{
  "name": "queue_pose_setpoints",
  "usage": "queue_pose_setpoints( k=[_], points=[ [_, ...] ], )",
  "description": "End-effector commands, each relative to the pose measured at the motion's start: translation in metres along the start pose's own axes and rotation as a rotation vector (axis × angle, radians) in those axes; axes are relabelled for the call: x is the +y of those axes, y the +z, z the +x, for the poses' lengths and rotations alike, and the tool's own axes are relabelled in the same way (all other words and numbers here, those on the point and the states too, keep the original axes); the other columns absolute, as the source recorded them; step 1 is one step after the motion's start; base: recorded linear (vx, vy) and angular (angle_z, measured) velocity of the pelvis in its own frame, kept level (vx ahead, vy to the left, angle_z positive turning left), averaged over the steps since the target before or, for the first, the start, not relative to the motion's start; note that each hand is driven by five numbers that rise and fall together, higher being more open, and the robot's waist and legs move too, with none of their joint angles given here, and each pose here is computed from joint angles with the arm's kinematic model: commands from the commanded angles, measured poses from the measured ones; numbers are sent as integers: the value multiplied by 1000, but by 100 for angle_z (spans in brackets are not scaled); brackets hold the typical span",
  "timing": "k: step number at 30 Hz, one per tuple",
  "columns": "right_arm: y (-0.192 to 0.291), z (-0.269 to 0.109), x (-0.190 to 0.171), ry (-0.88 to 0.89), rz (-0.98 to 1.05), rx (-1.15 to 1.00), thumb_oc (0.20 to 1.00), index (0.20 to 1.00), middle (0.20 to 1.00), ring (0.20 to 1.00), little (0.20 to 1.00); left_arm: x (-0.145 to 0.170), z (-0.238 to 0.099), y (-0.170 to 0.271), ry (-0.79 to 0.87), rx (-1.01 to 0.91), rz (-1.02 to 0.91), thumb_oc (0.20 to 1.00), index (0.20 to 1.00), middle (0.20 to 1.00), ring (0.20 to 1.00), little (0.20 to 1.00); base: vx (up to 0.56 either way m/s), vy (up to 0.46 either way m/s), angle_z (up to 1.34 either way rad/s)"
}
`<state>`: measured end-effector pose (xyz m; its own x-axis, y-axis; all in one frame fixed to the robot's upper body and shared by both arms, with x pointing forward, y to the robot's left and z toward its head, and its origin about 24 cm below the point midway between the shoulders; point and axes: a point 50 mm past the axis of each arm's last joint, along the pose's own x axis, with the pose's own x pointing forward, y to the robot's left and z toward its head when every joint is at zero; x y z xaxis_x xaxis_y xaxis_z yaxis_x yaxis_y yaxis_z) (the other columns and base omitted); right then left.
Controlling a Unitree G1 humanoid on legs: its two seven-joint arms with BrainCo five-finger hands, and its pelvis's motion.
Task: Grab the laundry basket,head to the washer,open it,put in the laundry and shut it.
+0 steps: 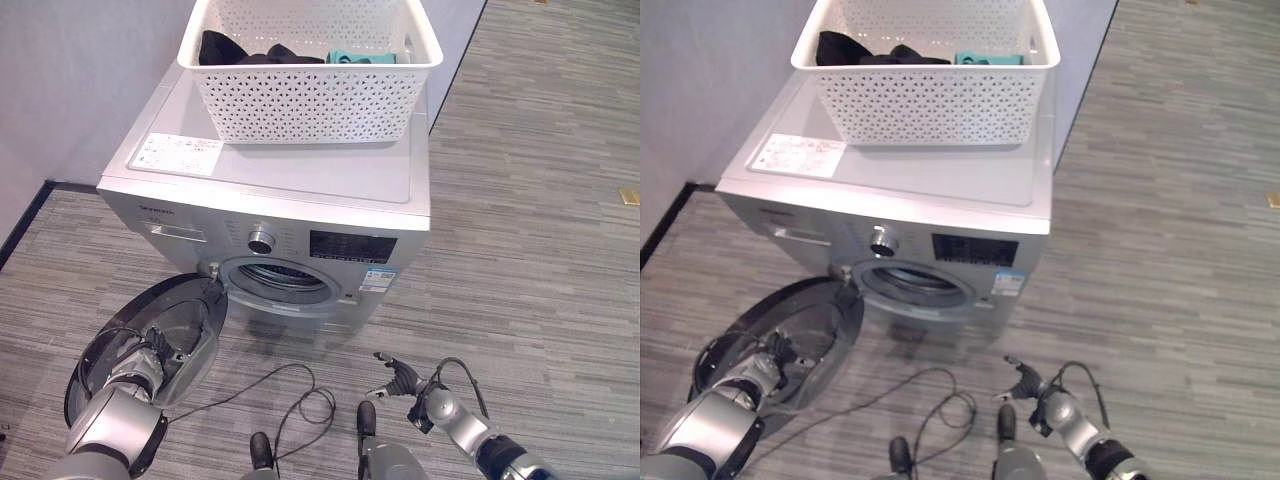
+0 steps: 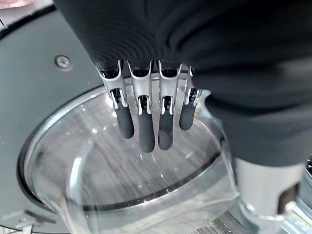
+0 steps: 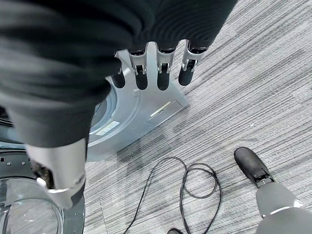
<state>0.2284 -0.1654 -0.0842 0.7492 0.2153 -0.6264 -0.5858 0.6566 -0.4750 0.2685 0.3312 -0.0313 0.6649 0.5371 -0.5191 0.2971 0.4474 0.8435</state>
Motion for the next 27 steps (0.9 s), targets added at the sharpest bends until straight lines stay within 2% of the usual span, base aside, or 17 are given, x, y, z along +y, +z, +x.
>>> queue_pose_setpoints(
  k=[1,4,8,9,11,13,14,15,17,18,19,20,21,22,23,27],
  points=[
    [23,7,12,17,5,-98,1000,1000,1000,1000,1000,34,3,-2,139,29,159,1000,1000,1000,1000,1000,0,0,0],
    [20,5,15,28,19,-96,1000,1000,1000,1000,1000,20,1,-11,120,58,157,1000,1000,1000,1000,1000,54,-2,-1],
    [20,5,9,21,15,-97,1000,1000,1000,1000,1000,17,1,-15,96,79,67,1000,1000,1000,1000,1000,8,1,0],
    [9,2,8,23,21,-55,1000,1000,1000,1000,1000,-7,-2,-20,-9,110,-149,1000,1000,1000,1000,1000,56,2,-1],
    [-8,-4,7,21,23,7,1000,1000,1000,1000,1000,-10,-3,-23,-17,123,-284,1000,1000,1000,1000,1000,90,17,1],
    [-8,-5,7,21,23,7,1000,1000,1000,1000,1000,-10,-3,-23,-17,123,-284,1000,1000,1000,1000,1000,26,7,1],
    [-17,-6,9,14,36,42,1000,1000,1000,1000,1000,-9,-2,-15,-5,89,-395,1000,1000,1000,1000,1000,47,19,2],
    [-48,-12,17,0,79,195,1000,1000,1000,1000,1000,-13,-3,5,-23,21,-667,1000,1000,1000,1000,1000,48,28,3],
    [-56,-14,18,-11,109,236,1000,1000,1000,1000,1000,-20,-5,13,-47,-17,-711,1000,1000,1000,1000,1000,22,33,7],
    [-76,-21,15,-72,219,332,1000,1000,1000,1000,1000,-48,-17,38,-164,-138,-813,1000,1000,1000,1000,1000,18,61,7],
    [-82,-24,13,-89,245,356,1000,1000,1000,1000,1000,-62,-24,44,-206,-173,-832,1000,1000,1000,1000,1000,18,61,3],
    [-82,-25,13,-89,245,357,1000,1000,1000,1000,1000,-62,-24,44,-207,-173,-832,1000,1000,1000,1000,1000,13,66,2],
    [-101,-35,9,-136,319,438,1000,1000,1000,1000,1000,-93,-42,48,-325,-228,-883,1000,1000,1000,1000,1000,15,74,3],
    [-109,-40,8,-151,346,468,1000,1000,1000,1000,1000,-104,-49,47,-376,-244,-888,1000,1000,1000,1000,1000,15,75,2],
    [-109,-40,8,-151,346,468,1000,1000,1000,1000,1000,-104,-50,47,-377,-244,-888,1000,1000,1000,1000,1000,16,63,-4],
    [-138,-61,-7,-317,562,570,1000,1000,1000,1000,1000,-163,-76,22,-578,-135,-811,1000,1000,1000,1000,1000,19,97,-3]
  ],
)
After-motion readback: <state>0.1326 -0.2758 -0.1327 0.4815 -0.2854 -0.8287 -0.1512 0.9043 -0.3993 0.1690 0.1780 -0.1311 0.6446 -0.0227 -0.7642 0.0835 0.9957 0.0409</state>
